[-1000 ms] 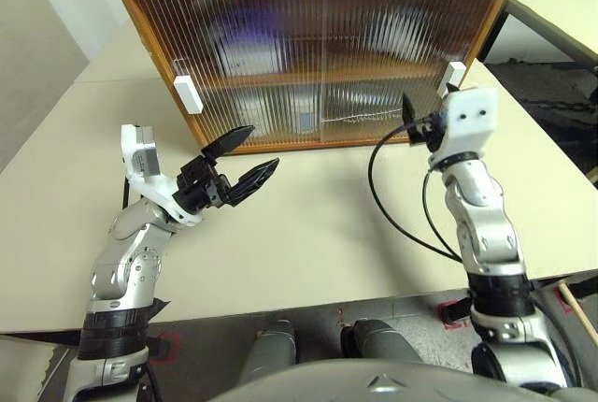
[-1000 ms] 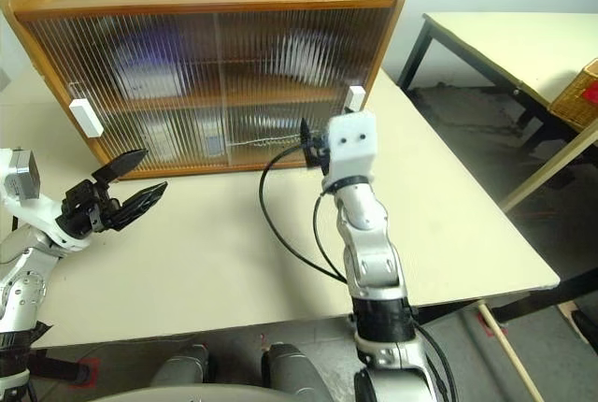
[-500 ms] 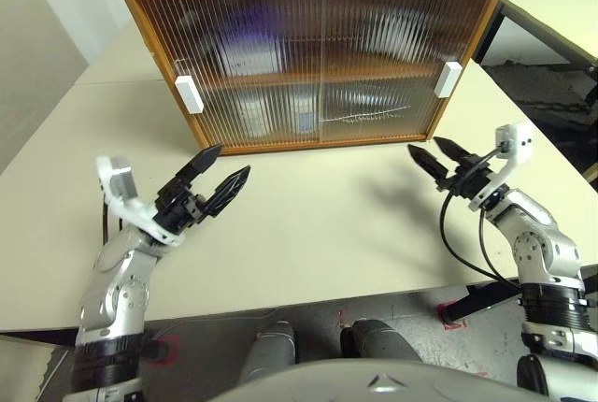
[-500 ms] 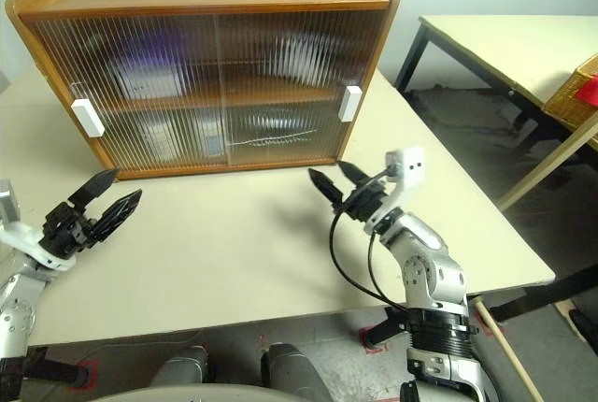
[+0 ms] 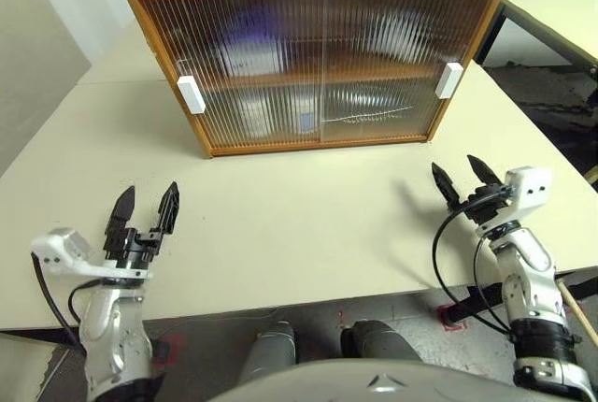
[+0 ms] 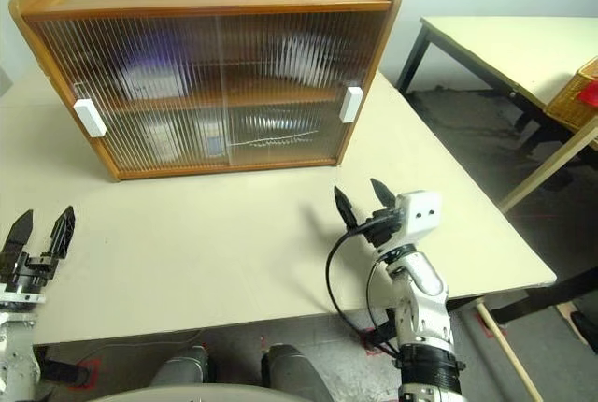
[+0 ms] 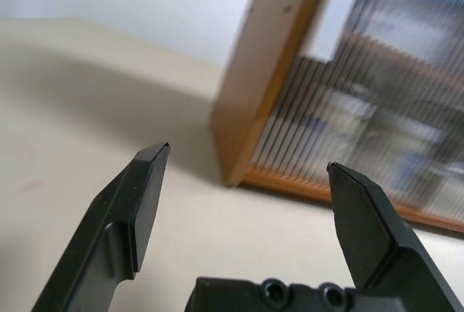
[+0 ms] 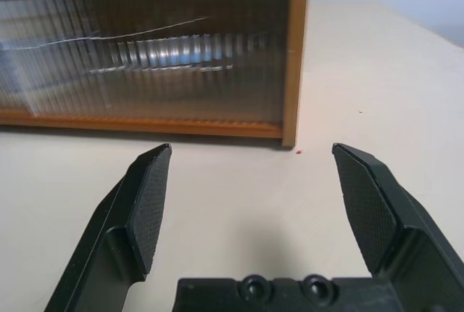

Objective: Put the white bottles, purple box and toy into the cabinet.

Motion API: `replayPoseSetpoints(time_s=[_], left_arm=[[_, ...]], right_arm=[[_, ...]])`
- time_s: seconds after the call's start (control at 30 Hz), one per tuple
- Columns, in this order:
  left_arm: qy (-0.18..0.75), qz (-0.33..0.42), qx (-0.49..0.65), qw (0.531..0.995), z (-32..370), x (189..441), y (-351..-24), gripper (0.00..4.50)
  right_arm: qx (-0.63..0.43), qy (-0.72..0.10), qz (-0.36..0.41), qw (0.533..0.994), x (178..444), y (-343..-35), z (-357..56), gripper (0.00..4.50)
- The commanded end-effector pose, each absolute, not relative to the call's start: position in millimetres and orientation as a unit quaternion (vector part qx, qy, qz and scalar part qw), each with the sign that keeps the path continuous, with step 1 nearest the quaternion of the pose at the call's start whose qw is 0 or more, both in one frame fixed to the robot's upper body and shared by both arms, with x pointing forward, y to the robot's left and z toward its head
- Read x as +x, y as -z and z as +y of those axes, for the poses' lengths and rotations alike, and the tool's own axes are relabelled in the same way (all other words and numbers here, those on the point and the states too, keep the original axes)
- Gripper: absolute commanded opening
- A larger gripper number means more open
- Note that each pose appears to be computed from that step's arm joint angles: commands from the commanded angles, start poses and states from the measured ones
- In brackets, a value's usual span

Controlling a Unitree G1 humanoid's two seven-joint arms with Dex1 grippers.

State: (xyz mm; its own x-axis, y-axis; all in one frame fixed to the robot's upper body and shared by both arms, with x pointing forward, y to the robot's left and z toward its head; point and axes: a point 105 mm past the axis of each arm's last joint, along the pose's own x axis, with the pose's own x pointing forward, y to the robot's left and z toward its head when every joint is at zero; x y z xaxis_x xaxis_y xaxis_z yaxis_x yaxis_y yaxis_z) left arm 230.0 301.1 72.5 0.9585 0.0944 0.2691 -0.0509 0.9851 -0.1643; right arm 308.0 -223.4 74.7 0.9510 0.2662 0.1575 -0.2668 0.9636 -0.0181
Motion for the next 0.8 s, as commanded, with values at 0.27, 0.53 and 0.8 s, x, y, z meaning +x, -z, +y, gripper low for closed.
replayPoseSetpoints(time_s=[0.27,0.53,0.8], left_arm=[[-0.052,-0.118,-0.013,0.992,266.3,213.9,-68.4,4.50],[-0.041,-0.097,-0.012,0.994,262.1,206.5,-59.7,4.50],[-0.037,-0.096,-0.012,0.995,261.2,210.1,-58.9,4.50]], right_arm=[[-0.022,-0.101,-0.099,0.990,300.1,-78.7,-211.5,4.45],[-0.016,-0.087,-0.089,0.992,298.2,-63.6,-213.1,4.45],[-0.015,-0.081,-0.087,0.993,300.4,-51.2,-221.8,4.45]])
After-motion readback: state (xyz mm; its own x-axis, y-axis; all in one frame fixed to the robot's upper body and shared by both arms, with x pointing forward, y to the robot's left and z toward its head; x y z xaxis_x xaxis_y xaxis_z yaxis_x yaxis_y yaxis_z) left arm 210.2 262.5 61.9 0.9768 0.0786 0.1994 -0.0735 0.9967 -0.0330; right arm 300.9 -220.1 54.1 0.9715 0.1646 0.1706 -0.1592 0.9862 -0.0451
